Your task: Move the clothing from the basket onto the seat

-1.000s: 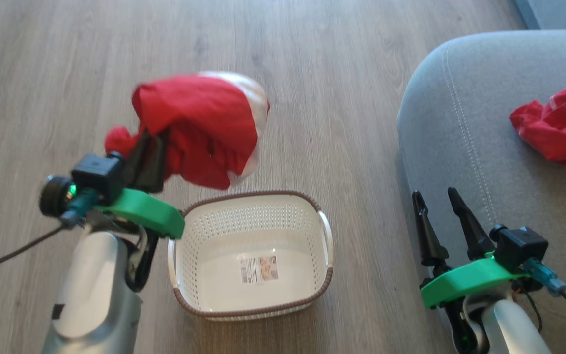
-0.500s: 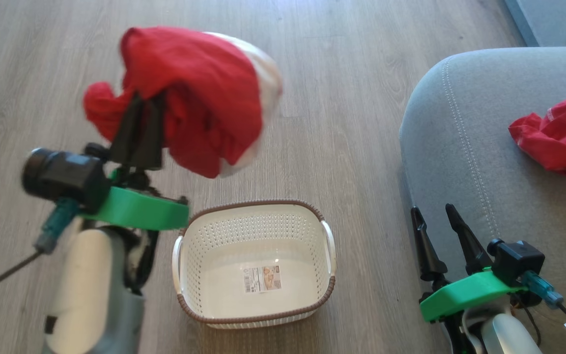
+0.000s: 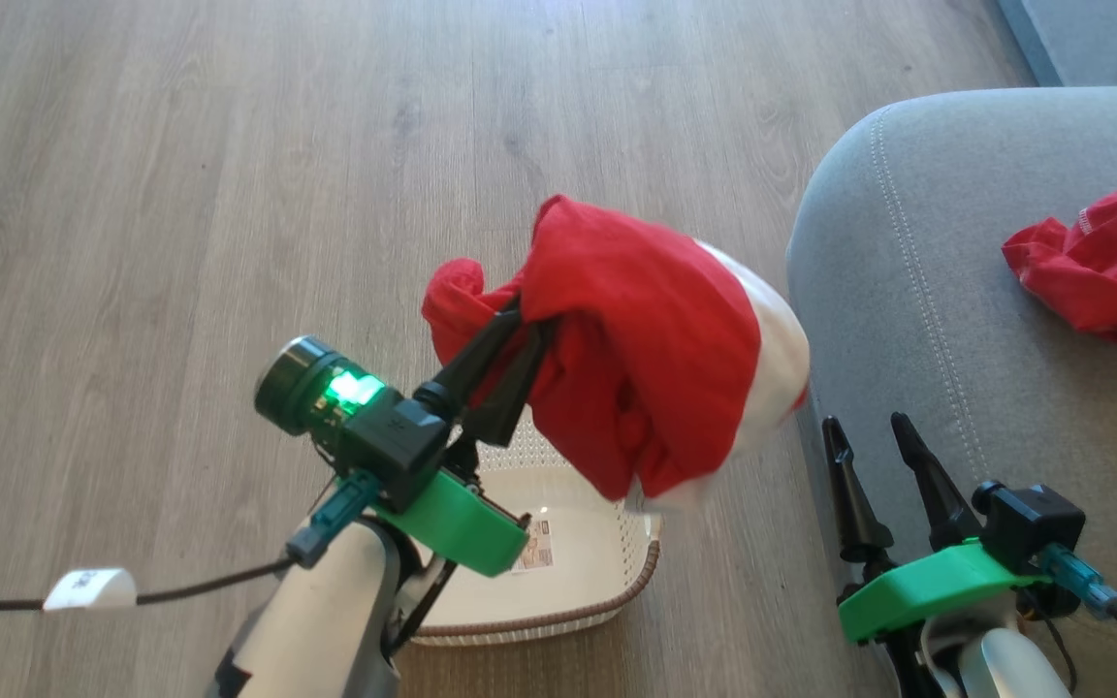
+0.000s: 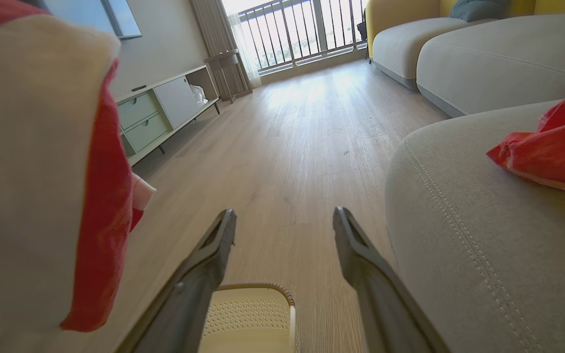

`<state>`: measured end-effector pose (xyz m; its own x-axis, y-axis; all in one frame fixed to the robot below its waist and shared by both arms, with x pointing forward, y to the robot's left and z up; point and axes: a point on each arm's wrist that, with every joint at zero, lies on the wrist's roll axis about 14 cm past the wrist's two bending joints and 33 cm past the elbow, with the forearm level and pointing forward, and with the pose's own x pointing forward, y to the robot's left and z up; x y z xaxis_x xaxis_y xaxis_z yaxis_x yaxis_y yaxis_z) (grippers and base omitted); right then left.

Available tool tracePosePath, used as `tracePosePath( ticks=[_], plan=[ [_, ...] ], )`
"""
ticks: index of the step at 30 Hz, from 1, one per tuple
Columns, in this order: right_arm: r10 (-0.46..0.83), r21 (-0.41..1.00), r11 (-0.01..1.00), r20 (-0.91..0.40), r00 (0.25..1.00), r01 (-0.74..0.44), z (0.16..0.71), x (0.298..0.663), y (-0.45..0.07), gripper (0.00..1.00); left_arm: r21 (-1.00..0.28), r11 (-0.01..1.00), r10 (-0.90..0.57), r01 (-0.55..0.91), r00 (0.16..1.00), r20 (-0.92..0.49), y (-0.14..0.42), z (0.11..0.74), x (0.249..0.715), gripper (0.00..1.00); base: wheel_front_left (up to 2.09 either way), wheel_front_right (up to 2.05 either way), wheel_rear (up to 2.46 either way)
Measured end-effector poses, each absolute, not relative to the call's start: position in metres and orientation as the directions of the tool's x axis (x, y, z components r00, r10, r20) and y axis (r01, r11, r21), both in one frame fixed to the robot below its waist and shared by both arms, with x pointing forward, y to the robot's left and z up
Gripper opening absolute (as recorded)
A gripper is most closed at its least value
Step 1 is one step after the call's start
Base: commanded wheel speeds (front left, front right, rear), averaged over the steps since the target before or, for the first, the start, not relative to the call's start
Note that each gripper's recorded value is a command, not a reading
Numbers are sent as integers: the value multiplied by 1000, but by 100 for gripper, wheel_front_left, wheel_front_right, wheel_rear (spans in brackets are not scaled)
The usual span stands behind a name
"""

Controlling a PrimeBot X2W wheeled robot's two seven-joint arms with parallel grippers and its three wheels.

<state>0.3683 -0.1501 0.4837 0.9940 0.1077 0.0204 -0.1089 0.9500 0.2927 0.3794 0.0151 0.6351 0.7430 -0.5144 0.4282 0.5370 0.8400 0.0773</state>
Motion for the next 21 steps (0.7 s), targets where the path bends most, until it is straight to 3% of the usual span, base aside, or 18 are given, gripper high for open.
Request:
tracePosePath(
  ticks=[21],
  plan=[
    [92,284,954,15,996,-93,482,369,-156,100,51,828,-524,559,738,426,11,632,375,0,0,0,0]
  ],
)
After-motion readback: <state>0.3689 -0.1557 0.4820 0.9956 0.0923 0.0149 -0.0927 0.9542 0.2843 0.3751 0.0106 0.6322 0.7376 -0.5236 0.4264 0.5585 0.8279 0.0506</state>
